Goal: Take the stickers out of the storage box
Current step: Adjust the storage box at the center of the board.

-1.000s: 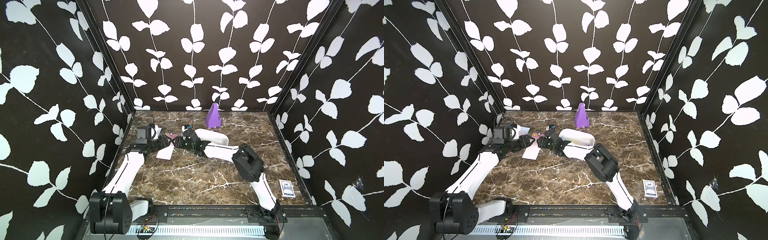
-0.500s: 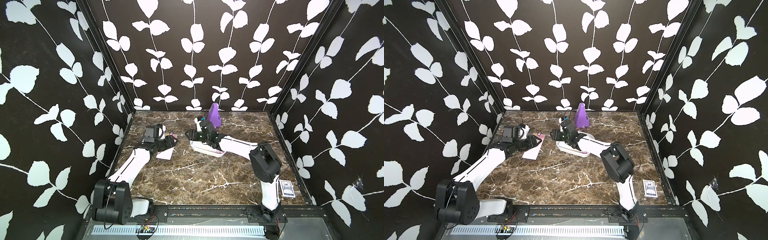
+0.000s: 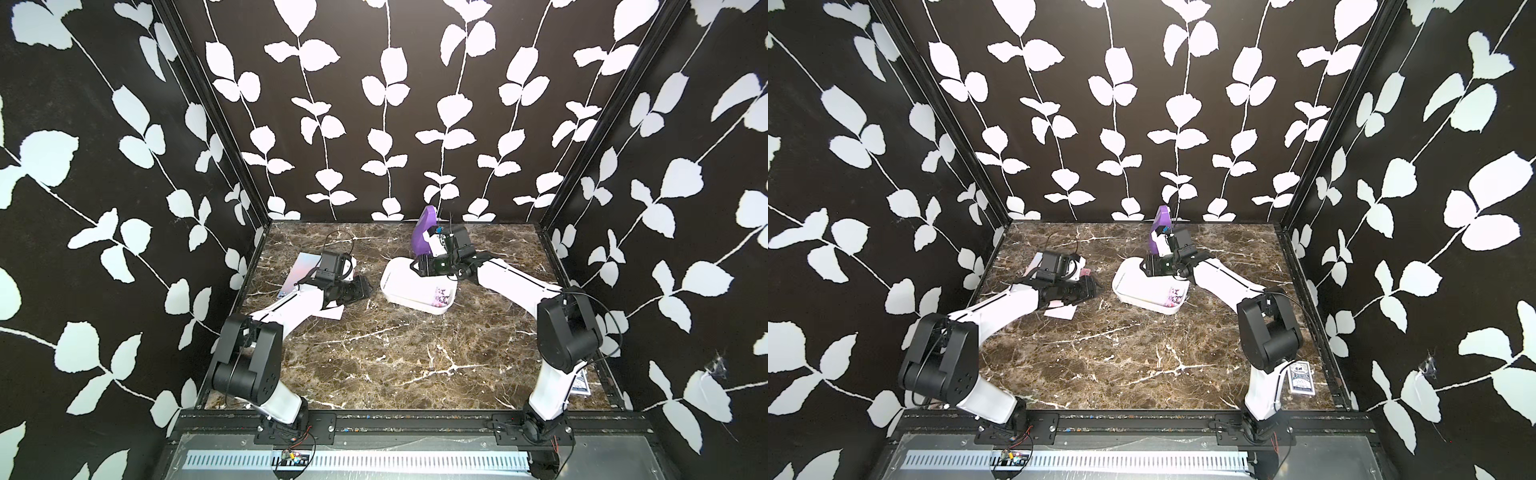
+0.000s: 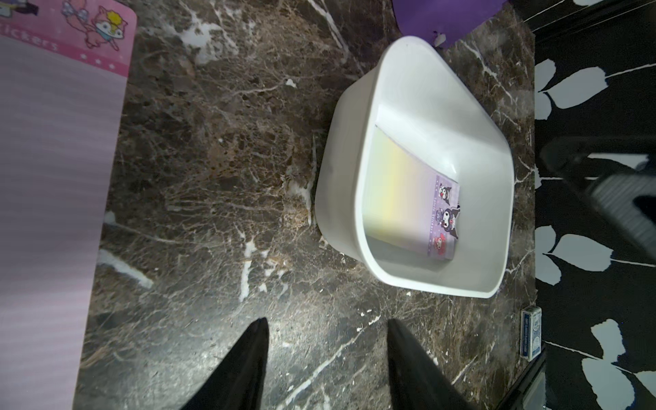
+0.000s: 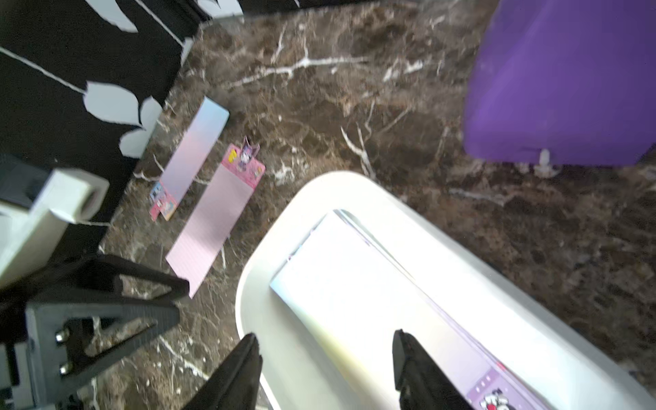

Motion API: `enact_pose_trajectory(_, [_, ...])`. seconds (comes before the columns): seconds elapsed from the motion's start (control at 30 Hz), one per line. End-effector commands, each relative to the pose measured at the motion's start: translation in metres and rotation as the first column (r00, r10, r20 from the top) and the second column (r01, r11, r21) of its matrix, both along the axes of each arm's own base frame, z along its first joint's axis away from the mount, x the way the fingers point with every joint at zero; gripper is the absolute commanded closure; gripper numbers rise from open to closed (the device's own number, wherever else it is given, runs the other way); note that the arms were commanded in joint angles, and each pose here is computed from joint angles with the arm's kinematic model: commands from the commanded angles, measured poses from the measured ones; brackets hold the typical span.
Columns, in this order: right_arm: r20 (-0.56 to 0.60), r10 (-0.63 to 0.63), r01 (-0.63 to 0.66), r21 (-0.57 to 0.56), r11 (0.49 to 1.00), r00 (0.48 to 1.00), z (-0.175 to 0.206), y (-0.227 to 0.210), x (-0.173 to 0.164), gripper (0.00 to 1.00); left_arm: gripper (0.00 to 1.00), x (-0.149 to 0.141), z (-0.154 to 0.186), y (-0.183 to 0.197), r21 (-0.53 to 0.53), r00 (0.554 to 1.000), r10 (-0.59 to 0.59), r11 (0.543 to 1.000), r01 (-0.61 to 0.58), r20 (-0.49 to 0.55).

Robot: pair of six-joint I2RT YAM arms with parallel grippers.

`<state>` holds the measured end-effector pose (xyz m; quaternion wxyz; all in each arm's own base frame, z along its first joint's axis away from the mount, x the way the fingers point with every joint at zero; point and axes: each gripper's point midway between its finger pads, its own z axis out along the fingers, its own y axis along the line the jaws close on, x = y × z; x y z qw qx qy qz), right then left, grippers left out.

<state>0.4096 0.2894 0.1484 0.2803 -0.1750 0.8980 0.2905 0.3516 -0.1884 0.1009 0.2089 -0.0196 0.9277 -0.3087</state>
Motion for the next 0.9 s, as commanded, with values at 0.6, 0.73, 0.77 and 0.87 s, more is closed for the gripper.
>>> enact_pose_trajectory(0.6, [-0.246, 0.148, -0.209, -0.246, 0.947, 0.958, -0.062, -0.046, -0.021, 0.32, 0.44, -0.004, -0.022, -0.040, 0.020, 0.993, -0.108, 0.994, 0.109, -0.045])
enact_pose_trajectory(0.73, [-0.260, 0.145, -0.207, -0.227, 0.952, 0.955, -0.065, -0.043, -0.023, 0.31, 0.44, 0.003, -0.026, -0.041, 0.033, 0.993, -0.110, 0.993, 0.112, -0.043])
enact_pose_trajectory(0.77, [-0.261, 0.147, -0.207, -0.223, 0.953, 0.954, -0.065, -0.043, -0.023, 0.31, 0.44, 0.005, -0.027, -0.042, 0.035, 0.993, -0.113, 0.993, 0.115, -0.044])
enact_pose_trajectory(0.87, [-0.260, 0.148, -0.204, -0.205, 0.957, 0.954, -0.063, -0.041, -0.025, 0.30, 0.44, 0.016, -0.028, -0.046, 0.041, 0.992, -0.118, 0.992, 0.119, -0.038])
